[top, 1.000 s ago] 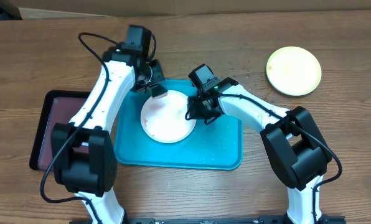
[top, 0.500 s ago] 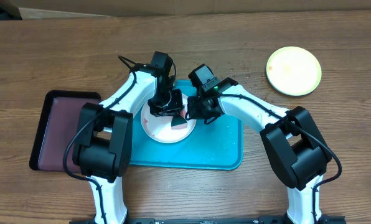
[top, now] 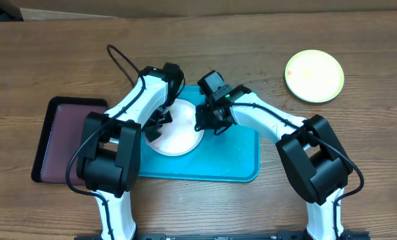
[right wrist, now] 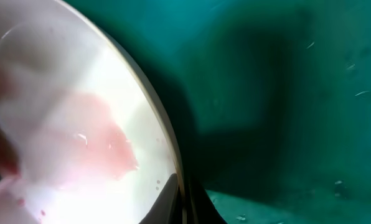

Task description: Clean dirty plates on tray and stack at the side

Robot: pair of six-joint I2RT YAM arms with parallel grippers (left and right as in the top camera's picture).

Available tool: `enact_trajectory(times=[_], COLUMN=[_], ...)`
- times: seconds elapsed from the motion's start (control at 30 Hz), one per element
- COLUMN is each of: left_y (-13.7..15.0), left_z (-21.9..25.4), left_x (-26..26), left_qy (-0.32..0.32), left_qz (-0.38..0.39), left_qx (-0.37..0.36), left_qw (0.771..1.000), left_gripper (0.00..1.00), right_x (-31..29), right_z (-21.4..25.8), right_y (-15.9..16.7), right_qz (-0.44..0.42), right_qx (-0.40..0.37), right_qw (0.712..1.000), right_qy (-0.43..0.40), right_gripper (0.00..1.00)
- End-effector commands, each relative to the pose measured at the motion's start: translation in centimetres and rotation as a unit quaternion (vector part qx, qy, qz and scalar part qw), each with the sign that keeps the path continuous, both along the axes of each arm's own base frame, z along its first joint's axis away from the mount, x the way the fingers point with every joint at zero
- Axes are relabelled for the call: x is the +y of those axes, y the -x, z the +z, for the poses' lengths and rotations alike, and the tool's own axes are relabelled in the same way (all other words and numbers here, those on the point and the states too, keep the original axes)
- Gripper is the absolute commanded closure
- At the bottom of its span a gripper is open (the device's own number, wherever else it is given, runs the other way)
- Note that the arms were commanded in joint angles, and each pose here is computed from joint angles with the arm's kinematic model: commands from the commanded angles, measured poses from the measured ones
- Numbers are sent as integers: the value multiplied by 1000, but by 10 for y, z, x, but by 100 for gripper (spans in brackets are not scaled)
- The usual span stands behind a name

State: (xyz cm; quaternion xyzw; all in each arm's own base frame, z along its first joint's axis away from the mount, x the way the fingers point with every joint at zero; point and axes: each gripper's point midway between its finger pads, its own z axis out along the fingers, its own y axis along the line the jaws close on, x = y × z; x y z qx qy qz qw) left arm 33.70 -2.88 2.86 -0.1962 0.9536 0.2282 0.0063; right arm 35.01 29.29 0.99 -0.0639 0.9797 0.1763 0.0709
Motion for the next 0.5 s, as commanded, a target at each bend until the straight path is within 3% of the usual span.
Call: enact_trajectory(times=[0.0, 0.2, 0.33, 0.47], left_y=[3, 0, -16, -14], left_z=[42, 85, 120, 126], left_x=[64, 67, 80, 106], left_qy=[-151, -56, 50, 133], left_qz=[116, 195, 183, 204], left_qx=[-96, -177, -235, -241], left_qw=[977, 963, 953, 939], left_gripper=[96, 95, 96, 96], right_x=[-29, -16, -6, -1], right_z=[-10, 15, 56, 99], right_y=[-7, -10, -27, -39], right_qz=[-26, -9, 28, 64], right_qx=[0, 5, -46, -106], right_qw=[998, 1000, 999, 992], right_qy=[48, 21, 5, 4], right_gripper=[96, 96, 96, 96])
